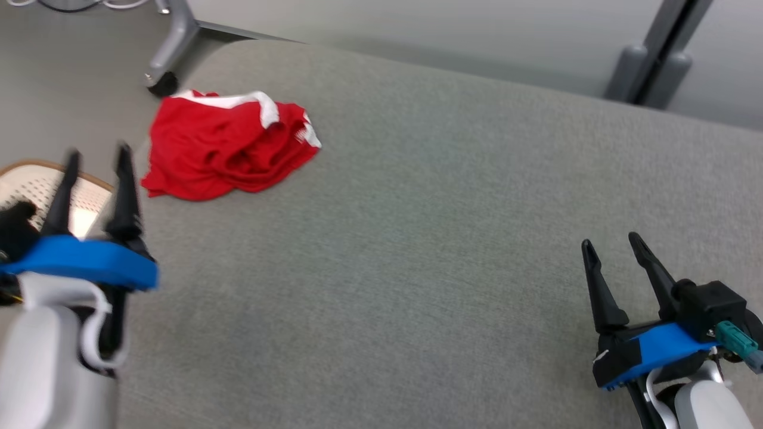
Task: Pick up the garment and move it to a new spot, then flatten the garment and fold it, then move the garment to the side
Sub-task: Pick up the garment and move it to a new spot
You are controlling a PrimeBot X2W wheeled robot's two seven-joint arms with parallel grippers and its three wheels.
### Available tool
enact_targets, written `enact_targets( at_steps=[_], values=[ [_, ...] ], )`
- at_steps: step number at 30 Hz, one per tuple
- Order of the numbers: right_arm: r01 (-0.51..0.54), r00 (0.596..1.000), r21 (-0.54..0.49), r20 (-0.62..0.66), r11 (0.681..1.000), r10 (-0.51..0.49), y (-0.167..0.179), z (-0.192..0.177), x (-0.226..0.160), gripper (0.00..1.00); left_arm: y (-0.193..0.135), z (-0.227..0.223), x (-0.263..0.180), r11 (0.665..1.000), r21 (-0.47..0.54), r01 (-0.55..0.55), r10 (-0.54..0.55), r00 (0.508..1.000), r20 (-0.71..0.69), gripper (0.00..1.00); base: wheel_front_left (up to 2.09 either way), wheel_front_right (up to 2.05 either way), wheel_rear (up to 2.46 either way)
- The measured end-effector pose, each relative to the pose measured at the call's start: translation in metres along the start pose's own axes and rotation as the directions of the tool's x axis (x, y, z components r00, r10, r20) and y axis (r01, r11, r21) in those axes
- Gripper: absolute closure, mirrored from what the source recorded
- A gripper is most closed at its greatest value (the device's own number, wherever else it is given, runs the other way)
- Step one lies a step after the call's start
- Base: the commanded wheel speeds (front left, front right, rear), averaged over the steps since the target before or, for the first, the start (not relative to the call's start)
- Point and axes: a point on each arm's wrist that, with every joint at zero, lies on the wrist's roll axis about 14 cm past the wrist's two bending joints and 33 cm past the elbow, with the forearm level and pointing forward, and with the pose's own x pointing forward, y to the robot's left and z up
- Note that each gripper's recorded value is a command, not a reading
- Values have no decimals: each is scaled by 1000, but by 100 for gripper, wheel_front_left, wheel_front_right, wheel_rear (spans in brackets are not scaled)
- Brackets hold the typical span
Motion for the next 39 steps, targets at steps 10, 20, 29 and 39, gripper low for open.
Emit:
enact_targets(
  at_steps=[10,20,29,39],
  values=[
    [88,993,16,-77,996,-87,-49,-45,6,0,1,-44,117,997,75,21,-2,969,-246,0,0,0,0],
    [159,980,4,-120,987,-158,-84,-72,-2,0,5,-149,151,995,103,-17,73,819,-569,0,0,0,0],
    [196,976,-14,-93,980,-197,-96,-62,-10,0,9,-198,116,984,50,-171,136,541,-830,43,0,0,0],
    [190,982,3,6,982,-190,-82,-22,-15,0,-7,-115,119,999,19,-50,48,700,-713,100,0,0,0]
  ],
)
